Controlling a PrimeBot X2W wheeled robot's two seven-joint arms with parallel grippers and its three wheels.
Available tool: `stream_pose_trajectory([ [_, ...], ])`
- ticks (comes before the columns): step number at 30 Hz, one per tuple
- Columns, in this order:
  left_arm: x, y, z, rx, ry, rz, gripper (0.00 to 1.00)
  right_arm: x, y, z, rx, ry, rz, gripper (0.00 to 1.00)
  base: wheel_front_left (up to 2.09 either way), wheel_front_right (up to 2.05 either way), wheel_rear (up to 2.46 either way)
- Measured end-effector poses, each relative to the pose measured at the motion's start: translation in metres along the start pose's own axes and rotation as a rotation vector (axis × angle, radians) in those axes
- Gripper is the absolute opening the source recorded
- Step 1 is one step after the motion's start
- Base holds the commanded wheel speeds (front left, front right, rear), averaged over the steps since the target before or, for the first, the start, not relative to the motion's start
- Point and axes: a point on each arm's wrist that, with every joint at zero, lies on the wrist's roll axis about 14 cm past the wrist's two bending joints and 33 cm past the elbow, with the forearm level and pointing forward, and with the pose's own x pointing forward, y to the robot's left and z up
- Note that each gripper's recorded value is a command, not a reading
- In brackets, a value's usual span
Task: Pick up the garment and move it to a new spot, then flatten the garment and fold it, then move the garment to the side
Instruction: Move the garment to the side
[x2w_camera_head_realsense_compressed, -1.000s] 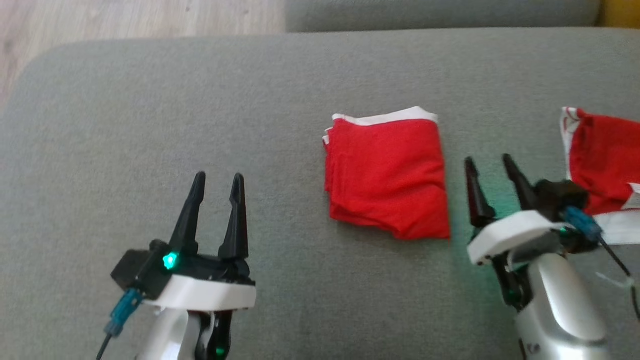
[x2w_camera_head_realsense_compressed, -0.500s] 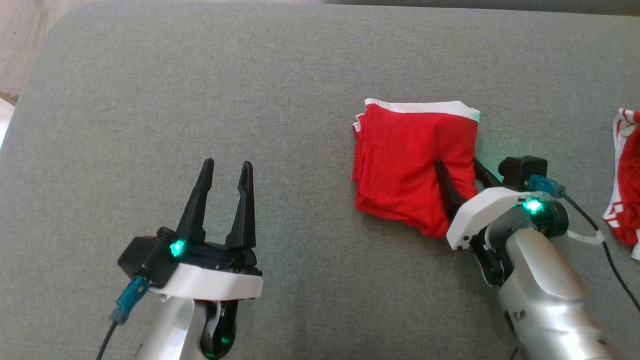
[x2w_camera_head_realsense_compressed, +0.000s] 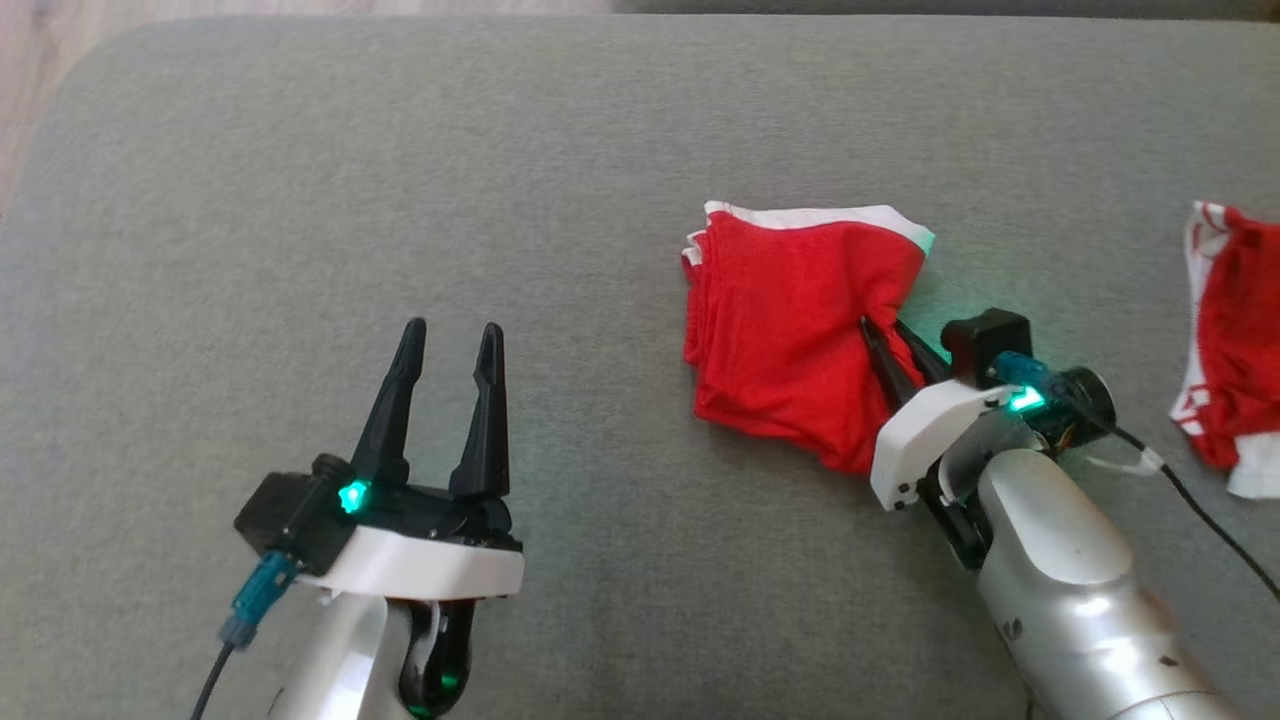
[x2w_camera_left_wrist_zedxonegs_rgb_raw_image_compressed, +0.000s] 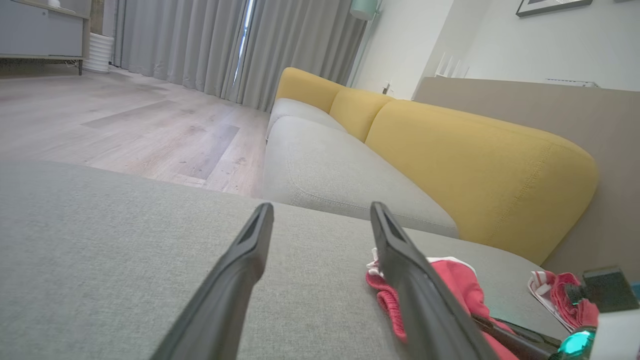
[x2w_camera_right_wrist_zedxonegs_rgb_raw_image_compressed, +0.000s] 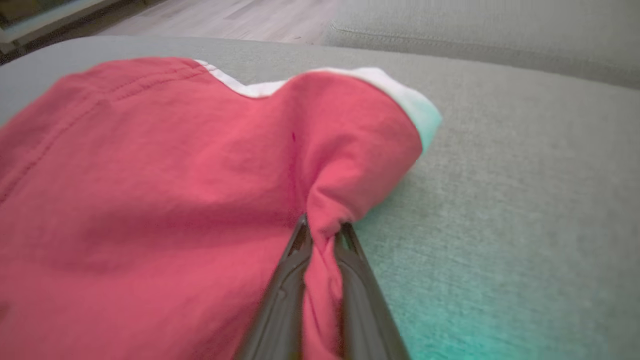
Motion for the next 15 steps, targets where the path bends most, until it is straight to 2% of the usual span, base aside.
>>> stream_pose_trajectory([
  [7,0.01,-0.019,-0.003,-0.013,0.003,-0.06,1.0,-0.015,-0.027,0.02,-0.204,-0.047,-0.067,0.0,0.0,0.0,0.0],
  [15,0.022,-0.047,-0.007,-0.03,0.007,-0.146,1.0,-0.052,-0.091,0.041,-0.396,-0.04,-0.184,0.0,0.0,0.0,0.0],
])
